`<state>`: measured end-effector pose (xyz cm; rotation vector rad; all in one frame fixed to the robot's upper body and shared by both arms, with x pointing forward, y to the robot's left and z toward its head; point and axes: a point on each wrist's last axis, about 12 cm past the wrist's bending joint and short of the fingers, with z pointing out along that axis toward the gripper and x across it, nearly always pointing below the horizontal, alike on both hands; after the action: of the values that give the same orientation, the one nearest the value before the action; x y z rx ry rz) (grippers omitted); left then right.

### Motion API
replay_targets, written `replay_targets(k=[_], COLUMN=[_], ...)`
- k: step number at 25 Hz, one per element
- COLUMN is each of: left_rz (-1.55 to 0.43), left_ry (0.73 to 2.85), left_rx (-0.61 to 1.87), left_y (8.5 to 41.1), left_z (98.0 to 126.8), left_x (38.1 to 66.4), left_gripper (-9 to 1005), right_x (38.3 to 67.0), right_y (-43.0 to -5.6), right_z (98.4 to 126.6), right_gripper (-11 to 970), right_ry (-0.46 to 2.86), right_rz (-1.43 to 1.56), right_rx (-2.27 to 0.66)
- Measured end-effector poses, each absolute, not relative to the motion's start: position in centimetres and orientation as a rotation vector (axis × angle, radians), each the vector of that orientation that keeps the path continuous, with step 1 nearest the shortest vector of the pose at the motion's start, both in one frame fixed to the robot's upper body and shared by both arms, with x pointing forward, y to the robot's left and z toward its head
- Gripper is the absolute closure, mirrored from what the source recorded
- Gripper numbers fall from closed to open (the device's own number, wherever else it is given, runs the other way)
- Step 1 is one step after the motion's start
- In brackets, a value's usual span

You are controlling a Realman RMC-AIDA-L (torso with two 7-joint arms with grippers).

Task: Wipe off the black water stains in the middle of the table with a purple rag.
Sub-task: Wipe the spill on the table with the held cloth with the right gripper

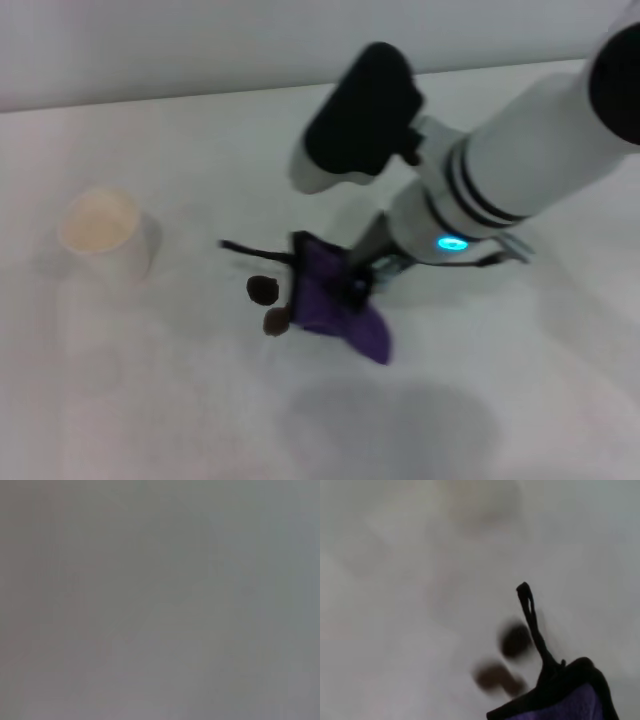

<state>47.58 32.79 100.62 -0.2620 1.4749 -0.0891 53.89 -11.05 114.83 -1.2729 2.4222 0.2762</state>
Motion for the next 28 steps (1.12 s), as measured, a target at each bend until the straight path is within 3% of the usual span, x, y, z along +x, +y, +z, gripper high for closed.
replay_targets(k=[5,13,22,28], left_rz=[-0.092,-0.103,-0.107,-0.106], left_ry=[1.474,1.474,1.473,1.474], left_rx=[-0.263,-0.273,-0.275,-0.276], left_y=[32.7,32.6,32.5,32.5], left_z=[100.6,100.6,100.6,100.6], left_x=[47.6,47.6,47.6,47.6], left_gripper=[105,105,105,106], right_x=[54.4,54.6,54.9,53.2], right_y=[-8.8,-7.8,-8.1,-7.7], right_z=[113.9,110.0,108.2,108.3], right_gripper=[851,853,854,853], right_ry=[2.304,2.251,2.233,2.257], right_rz=[0.3,0.308,0.305,0.456], right_rx=[-1.373,-1.421,-1.381,-1.533])
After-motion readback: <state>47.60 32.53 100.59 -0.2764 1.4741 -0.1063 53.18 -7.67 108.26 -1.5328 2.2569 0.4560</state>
